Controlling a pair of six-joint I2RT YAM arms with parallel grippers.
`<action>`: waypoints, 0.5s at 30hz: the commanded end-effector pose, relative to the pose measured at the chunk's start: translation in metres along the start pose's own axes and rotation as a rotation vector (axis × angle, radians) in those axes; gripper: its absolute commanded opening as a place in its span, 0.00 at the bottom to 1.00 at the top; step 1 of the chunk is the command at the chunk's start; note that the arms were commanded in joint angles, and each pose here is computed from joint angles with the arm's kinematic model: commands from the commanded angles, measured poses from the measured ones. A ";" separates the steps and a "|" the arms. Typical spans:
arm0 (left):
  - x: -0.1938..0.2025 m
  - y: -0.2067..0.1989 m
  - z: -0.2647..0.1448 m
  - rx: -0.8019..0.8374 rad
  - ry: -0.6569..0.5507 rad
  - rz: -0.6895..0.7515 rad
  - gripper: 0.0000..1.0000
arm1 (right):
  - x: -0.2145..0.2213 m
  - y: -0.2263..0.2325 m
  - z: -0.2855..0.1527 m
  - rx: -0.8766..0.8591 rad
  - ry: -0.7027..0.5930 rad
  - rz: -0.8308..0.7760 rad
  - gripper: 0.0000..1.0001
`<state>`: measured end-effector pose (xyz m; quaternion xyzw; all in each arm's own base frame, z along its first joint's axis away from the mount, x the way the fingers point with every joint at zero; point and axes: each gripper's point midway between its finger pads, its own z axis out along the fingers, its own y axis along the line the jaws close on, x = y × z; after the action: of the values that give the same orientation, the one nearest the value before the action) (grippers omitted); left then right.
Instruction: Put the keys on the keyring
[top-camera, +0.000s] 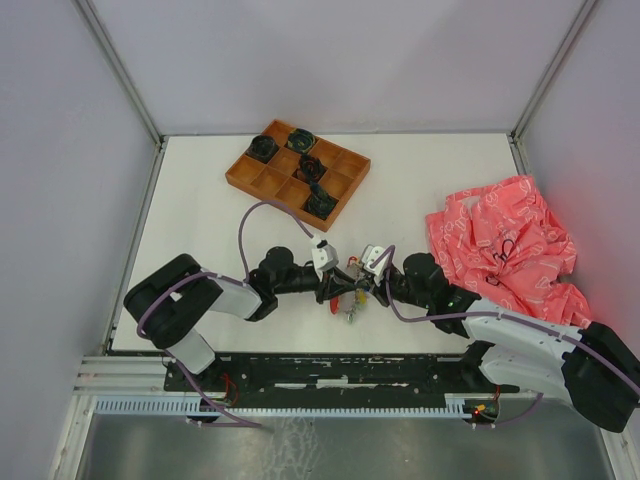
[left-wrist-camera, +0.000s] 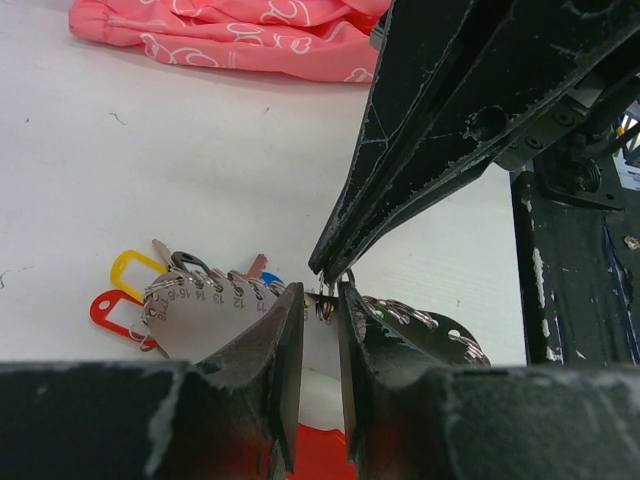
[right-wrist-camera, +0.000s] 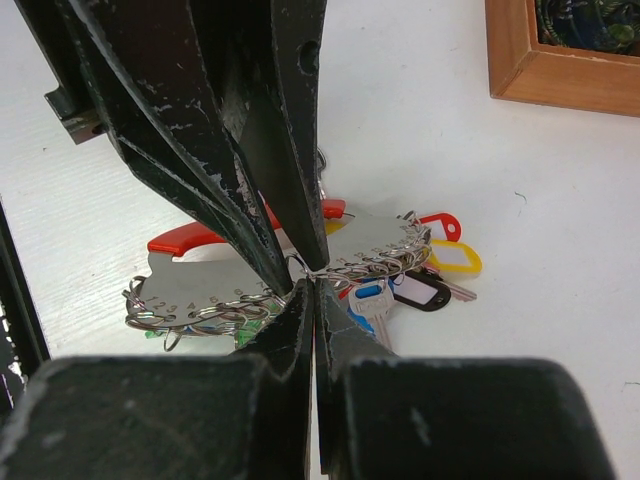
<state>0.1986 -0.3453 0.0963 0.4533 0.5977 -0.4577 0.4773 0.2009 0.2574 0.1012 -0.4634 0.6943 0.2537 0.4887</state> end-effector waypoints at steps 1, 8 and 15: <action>-0.010 -0.004 0.006 0.037 -0.021 0.040 0.27 | -0.031 -0.006 -0.002 0.020 -0.121 -0.025 0.01; -0.007 -0.006 0.004 0.044 -0.009 0.040 0.27 | -0.033 -0.005 -0.004 0.022 -0.132 -0.032 0.01; -0.011 -0.007 0.006 0.060 -0.017 0.033 0.23 | -0.033 -0.003 -0.004 0.008 -0.136 -0.034 0.01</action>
<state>0.1938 -0.3445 0.0915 0.4583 0.6015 -0.4622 0.4633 0.1987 0.2552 0.1015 -0.4628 0.6913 0.2549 0.4930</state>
